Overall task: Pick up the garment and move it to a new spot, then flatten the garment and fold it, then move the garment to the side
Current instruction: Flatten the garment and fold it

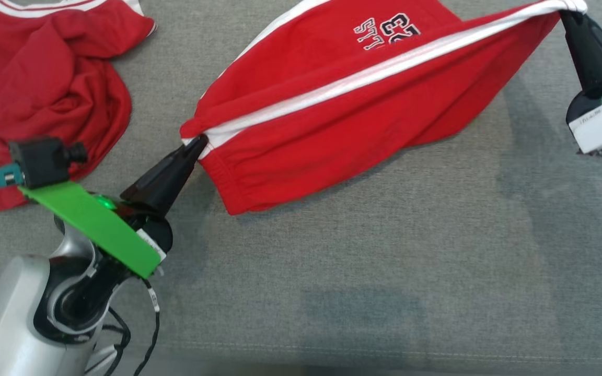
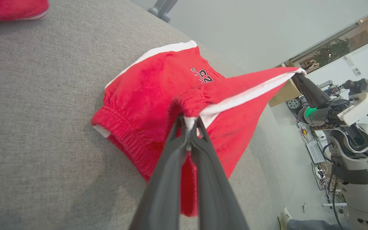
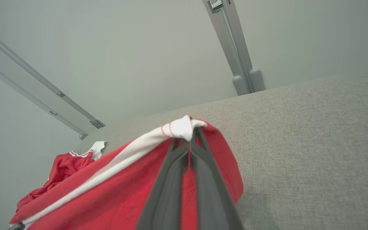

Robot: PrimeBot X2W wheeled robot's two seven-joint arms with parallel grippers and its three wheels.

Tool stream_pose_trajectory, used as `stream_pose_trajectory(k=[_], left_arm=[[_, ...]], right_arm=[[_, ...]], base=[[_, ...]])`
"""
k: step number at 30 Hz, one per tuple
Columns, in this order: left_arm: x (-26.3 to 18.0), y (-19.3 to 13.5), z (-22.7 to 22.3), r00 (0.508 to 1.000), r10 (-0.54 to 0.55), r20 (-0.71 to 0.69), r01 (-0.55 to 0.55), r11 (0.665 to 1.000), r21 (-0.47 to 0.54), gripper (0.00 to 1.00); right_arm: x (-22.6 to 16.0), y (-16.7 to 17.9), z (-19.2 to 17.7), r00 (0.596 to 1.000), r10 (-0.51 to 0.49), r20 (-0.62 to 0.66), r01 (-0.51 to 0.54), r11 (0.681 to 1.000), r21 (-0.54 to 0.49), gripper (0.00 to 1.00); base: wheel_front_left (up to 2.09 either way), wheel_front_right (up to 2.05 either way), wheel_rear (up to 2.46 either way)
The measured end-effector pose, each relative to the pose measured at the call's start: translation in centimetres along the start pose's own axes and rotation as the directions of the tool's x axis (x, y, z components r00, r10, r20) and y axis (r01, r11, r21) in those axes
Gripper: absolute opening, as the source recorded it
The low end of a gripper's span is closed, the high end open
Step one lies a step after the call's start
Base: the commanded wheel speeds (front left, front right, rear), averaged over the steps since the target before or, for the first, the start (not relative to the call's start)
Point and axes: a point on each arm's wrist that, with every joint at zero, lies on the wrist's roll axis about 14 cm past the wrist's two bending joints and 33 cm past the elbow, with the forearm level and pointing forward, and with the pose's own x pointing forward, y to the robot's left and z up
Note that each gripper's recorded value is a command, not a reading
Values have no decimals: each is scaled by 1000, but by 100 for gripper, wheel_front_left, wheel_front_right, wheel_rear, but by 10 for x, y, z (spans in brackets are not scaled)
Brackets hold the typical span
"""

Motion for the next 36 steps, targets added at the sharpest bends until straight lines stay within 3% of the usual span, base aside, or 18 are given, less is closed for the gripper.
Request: stream_pose_trajectory(k=[10, 19, 25, 36], left_arm=[[26, 39, 21, 995, 100, 18, -99, 995, -32, 0], [29, 68, 20, 981, 193, 10, -192, 979, -64, 0], [30, 74, 24, 976, 217, 26, -215, 975, -61, 0], [33, 75, 27, 974, 220, 44, -217, 974, -60, 0]], right_arm=[[77, 7, -40, 994, 43, -97, -49, 997, -59, 0], [110, 30, -97, 970, 98, -224, -105, 994, -20, 0], [120, 34, -107, 965, 95, -245, -105, 994, -26, 0], [134, 29, -92, 981, 57, -186, -70, 995, -66, 0]], base=[[0, 0, 0], [0, 0, 0], [0, 0, 0], [0, 0, 0]])
